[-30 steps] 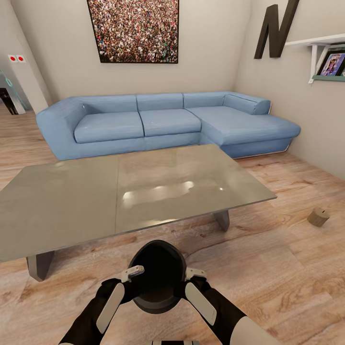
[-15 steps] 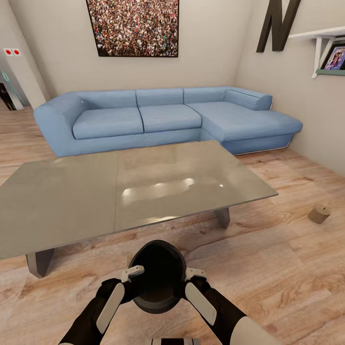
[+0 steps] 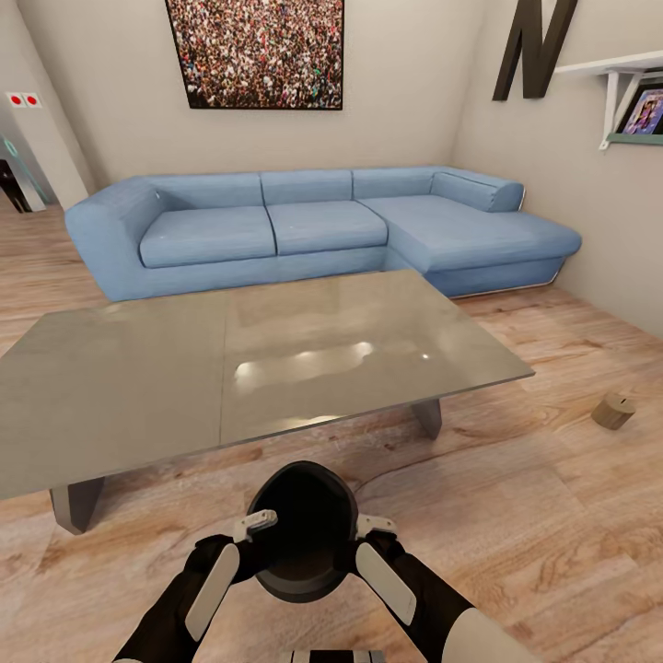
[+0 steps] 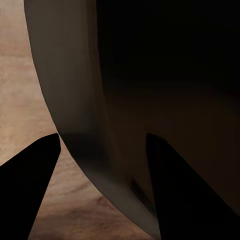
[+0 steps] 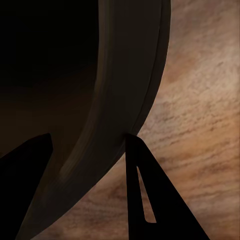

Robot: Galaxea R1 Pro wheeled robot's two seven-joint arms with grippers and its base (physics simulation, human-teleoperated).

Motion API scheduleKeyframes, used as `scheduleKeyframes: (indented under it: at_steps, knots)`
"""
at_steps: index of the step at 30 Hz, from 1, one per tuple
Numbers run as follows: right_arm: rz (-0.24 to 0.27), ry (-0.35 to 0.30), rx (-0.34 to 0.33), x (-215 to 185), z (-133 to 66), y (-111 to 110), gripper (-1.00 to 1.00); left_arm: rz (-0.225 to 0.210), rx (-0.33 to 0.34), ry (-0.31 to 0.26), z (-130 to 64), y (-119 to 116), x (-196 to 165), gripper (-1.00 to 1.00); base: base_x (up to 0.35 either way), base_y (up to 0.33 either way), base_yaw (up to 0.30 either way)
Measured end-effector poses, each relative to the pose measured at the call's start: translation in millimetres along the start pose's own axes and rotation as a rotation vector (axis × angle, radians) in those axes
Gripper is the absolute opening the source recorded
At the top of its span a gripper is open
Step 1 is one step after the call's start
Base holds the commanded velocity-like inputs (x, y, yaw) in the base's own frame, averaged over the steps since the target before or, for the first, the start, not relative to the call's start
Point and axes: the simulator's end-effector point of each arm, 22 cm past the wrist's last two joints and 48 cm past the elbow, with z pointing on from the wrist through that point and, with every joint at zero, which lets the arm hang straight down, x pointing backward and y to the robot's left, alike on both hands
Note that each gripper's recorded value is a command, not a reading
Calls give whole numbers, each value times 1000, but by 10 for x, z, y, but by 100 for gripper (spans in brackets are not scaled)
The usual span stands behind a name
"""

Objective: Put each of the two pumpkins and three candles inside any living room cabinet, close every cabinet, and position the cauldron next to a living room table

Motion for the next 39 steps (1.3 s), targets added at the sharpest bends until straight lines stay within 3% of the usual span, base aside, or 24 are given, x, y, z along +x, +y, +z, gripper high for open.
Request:
scheduleKeyframes:
  at_steps: [13,14,18,19,39]
  knots:
    - [1,12,2,45,46,-12,-100,-2,-4,12,44,22,44,-100,0,0,0]
    - [2,13,2,47,46,-13,100,-2,-4,12,45,22,46,-100,0,0,0]
    - [-9,21,8,66,50,-33,100,22,-17,-3,22,39,-10,-100,0,0,0]
    - [-8,21,8,67,50,-34,100,21,-16,0,25,38,0,100,0,0,0]
    - [-8,21,8,67,49,-33,100,6,-2,-4,20,5,-14,100,0,0,0]
